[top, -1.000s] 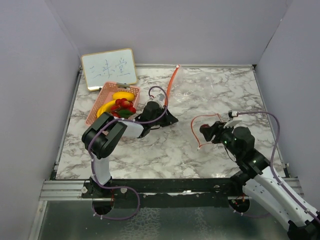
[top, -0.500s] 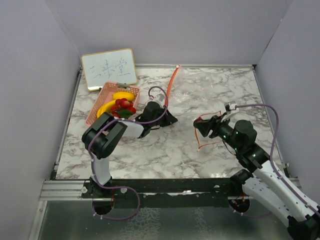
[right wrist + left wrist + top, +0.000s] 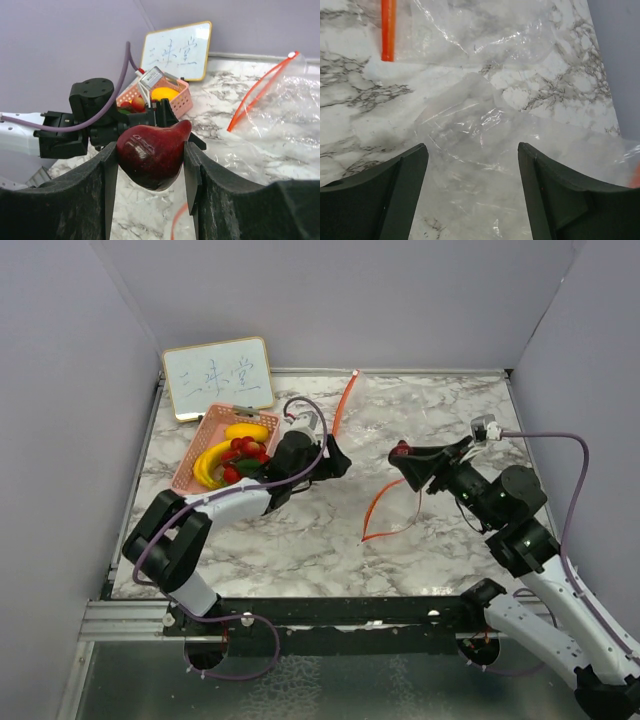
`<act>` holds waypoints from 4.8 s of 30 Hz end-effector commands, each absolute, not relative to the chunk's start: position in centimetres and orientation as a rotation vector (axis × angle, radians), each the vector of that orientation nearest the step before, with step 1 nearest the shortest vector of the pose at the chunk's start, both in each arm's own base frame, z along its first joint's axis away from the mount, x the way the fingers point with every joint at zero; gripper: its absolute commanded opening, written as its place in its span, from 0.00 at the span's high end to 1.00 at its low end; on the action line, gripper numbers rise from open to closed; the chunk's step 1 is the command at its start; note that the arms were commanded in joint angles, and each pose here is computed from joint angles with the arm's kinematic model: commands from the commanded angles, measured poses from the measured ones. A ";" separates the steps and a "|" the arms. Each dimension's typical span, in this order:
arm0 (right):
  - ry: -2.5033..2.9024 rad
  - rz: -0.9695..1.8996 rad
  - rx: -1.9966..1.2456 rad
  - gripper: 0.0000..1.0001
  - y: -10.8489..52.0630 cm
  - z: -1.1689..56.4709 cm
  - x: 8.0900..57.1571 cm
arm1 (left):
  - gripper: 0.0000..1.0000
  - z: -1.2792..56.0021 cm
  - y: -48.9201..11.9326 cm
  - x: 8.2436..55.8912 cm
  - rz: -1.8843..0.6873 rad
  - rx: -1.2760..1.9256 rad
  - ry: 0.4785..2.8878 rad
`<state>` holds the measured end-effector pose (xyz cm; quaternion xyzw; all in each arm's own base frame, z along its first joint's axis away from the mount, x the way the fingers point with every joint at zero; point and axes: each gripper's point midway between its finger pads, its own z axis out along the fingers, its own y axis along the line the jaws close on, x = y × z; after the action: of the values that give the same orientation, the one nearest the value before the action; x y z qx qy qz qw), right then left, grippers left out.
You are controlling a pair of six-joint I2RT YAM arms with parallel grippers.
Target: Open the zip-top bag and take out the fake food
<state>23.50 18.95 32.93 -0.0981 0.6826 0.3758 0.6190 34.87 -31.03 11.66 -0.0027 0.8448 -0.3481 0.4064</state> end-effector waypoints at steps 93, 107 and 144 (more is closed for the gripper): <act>1.981 0.452 -0.612 0.15 23.2 8.4 28.1 | 0.19 16.8 -26.3 34.2 -0.657 -0.037 1.973; 1.947 0.348 -0.400 0.99 22.1 11.6 31.2 | 0.19 16.9 -24.8 34.0 -0.595 -0.032 1.975; 1.822 0.042 0.245 0.25 3.0 18.1 38.9 | 0.19 15.9 -24.1 34.4 -0.610 -0.021 2.006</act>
<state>39.58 2.62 14.54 0.1243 0.8139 -0.0021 0.5675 34.35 -23.57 14.79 -0.0175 0.8384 -0.2348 0.4915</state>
